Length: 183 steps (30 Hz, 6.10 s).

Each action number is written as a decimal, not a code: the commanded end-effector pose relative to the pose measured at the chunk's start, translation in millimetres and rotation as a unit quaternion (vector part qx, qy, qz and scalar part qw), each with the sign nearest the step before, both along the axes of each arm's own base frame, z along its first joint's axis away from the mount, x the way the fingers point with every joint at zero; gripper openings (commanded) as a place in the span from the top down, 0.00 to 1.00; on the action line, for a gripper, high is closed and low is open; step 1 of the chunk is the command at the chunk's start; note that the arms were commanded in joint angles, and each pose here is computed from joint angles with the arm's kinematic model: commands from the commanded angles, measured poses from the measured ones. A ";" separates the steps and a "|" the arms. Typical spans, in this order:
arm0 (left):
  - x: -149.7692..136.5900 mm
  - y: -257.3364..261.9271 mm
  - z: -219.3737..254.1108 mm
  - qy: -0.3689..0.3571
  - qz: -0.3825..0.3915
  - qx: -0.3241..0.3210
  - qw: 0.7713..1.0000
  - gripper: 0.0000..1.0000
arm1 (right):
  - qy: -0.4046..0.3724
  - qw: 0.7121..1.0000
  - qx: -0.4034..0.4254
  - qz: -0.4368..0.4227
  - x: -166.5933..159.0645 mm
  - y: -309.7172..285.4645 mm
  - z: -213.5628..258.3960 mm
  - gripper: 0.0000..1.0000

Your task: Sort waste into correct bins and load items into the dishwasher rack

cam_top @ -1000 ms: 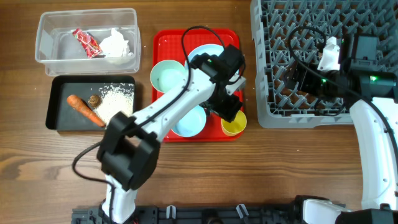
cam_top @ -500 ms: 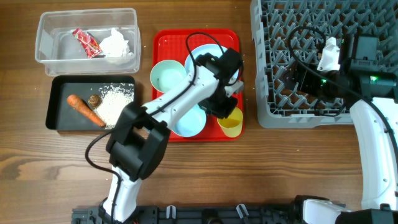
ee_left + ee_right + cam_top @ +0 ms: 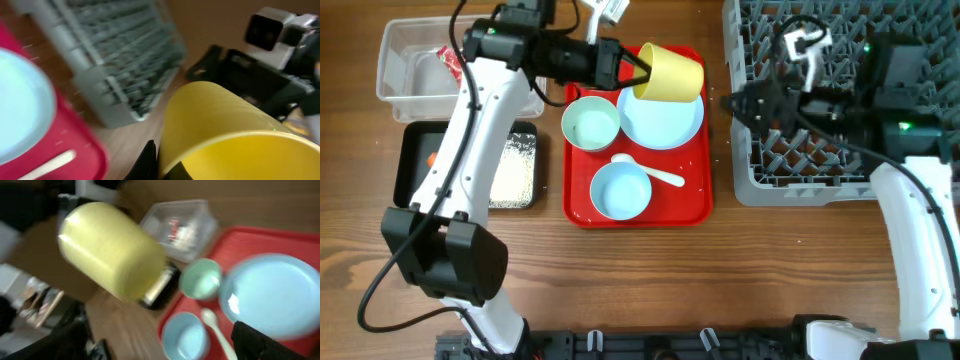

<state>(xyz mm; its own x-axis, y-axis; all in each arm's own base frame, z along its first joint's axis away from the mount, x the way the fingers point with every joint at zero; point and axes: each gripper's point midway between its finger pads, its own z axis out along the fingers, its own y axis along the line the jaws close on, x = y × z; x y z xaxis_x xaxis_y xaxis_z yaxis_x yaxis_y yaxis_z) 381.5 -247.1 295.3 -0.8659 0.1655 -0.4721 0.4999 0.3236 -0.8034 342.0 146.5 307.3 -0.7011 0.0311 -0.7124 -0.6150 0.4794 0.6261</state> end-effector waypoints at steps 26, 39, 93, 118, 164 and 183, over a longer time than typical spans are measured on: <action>-24.5 -19.5 26.0 0.009 -0.065 -0.074 0.995 0.79 | -0.111 0.992 0.045 0.046 -0.6 38.3 57.2 0.44; -20.8 -18.3 19.5 0.008 -0.053 -0.055 0.997 0.77 | -0.024 0.990 -0.032 -0.136 31.1 -63.7 9.5 0.44; -15.6 417.4 -92.7 0.211 0.526 0.368 0.737 0.00 | 0.251 0.873 -0.317 -0.272 -13.0 -76.6 -118.0 0.00; -18.0 420.2 -92.9 0.214 0.528 0.368 0.735 0.00 | 0.336 0.840 -0.307 -0.294 68.6 42.9 -274.8 0.17; -18.0 420.3 -93.0 0.214 0.528 0.368 0.735 0.00 | -0.045 0.690 -0.409 -0.596 101.7 -173.9 26.2 0.96; -18.0 420.3 -93.0 0.214 0.528 0.368 0.735 0.00 | -0.045 0.537 -0.686 -0.489 137.9 -323.8 -11.6 0.96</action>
